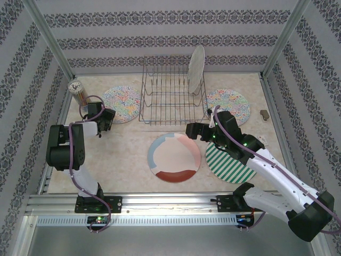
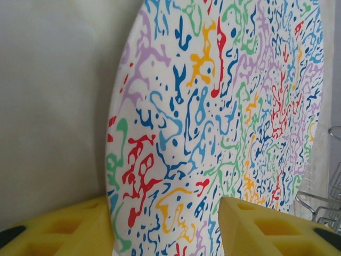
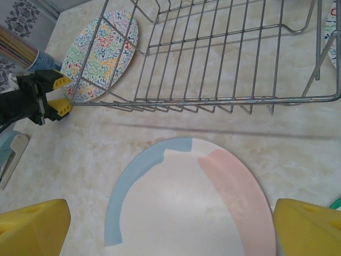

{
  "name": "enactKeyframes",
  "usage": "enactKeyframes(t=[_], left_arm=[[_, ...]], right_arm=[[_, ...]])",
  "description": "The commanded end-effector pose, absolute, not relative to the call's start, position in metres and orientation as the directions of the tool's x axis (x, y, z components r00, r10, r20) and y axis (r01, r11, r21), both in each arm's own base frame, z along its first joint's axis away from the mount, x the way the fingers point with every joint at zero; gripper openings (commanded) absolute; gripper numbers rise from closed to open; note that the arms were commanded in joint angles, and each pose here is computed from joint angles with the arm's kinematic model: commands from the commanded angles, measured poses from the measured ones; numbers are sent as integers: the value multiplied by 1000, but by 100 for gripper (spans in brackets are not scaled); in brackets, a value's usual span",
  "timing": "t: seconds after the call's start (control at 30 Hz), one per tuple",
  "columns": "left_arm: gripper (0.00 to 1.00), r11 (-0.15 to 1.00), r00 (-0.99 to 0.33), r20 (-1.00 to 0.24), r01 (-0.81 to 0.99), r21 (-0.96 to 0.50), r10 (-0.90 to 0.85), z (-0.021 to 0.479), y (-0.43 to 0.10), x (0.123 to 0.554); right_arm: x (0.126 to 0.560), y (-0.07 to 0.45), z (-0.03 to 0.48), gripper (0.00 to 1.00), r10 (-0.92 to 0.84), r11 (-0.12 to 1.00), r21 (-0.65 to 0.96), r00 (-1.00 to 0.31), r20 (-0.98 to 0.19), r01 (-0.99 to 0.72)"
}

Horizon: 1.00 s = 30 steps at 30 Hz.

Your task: Load the plates into the dish rack

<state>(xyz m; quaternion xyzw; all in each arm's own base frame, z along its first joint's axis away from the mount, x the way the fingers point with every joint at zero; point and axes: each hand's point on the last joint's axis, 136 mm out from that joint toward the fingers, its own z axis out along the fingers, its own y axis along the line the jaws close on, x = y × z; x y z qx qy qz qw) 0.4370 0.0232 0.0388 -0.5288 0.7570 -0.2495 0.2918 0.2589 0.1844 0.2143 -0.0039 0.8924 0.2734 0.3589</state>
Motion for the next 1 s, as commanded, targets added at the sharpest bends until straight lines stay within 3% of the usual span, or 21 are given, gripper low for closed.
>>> enactKeyframes(t=[0.0, 0.73, 0.97], left_arm=[[49, 316, -257, -196, -606, -730, -946, 48, 21, 448], [45, 295, -257, -170, -601, -742, -951, 34, 13, 459], [26, 294, -258, -168, -599, -745, -951, 32, 12, 462]], right_arm=[[260, 175, 211, 98, 220, 860, 483, -735, -641, -164], [253, 161, 208, 98, 241, 867, 479, -727, -642, -135], [252, 158, 207, 98, 249, 870, 477, -723, -644, -126]])
